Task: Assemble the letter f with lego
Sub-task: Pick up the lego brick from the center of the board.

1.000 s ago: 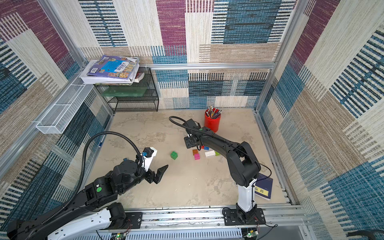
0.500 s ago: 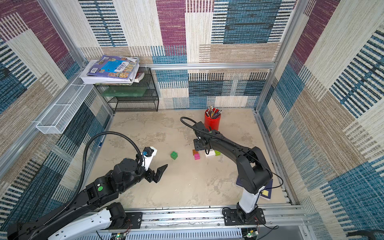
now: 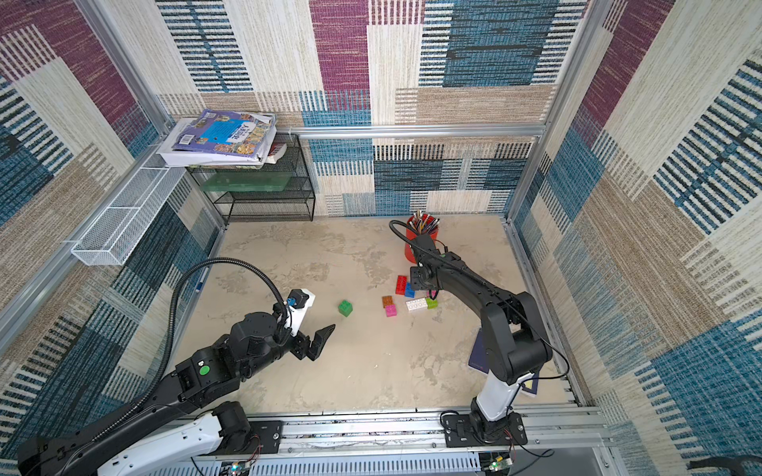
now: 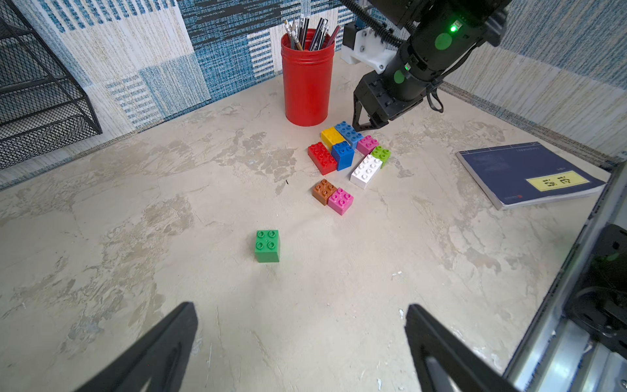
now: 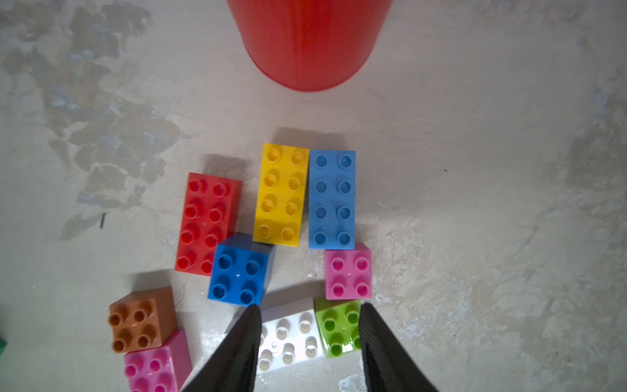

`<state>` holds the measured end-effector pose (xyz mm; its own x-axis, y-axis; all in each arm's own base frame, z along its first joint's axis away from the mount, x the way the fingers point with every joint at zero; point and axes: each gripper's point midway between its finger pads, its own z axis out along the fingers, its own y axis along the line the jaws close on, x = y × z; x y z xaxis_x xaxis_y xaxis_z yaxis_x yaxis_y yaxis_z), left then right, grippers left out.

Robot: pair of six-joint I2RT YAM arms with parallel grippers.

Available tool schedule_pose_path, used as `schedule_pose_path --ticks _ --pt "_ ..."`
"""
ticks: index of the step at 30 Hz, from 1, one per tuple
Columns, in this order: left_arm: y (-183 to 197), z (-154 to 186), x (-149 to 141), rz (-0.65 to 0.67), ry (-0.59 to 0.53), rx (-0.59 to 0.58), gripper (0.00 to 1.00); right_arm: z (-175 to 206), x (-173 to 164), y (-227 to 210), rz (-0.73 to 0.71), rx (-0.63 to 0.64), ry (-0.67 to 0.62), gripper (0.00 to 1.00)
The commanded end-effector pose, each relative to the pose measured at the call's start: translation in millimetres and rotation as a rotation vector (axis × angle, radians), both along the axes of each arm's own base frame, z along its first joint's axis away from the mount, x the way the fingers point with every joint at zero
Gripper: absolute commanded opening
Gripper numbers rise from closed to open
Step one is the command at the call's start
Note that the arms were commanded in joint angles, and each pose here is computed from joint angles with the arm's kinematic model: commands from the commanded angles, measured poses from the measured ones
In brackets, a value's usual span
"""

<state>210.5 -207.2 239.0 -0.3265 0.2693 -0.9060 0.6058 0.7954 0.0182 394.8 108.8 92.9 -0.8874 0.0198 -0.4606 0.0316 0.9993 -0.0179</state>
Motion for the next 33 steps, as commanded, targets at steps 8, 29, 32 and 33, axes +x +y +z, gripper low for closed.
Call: schedule_pose_path --ticks 8,29,32,33 --pt "-4.4 10.5 -0.6 -0.012 -0.007 -0.041 0.99 -18.7 25.9 -8.2 -0.019 0.034 -0.023 0.47" --pt "1.9 12.4 -2.1 0.006 -0.010 -0.052 0.99 -42.2 43.6 -9.5 -0.010 0.017 0.007 0.43" --pt "2.2 12.1 -2.1 0.007 -0.009 -0.050 0.99 -44.8 45.3 -9.4 -0.008 0.014 0.012 0.43" --pt "2.1 13.1 -2.0 0.007 -0.011 -0.052 0.99 -45.7 45.7 -9.5 -0.009 0.011 0.014 0.43"
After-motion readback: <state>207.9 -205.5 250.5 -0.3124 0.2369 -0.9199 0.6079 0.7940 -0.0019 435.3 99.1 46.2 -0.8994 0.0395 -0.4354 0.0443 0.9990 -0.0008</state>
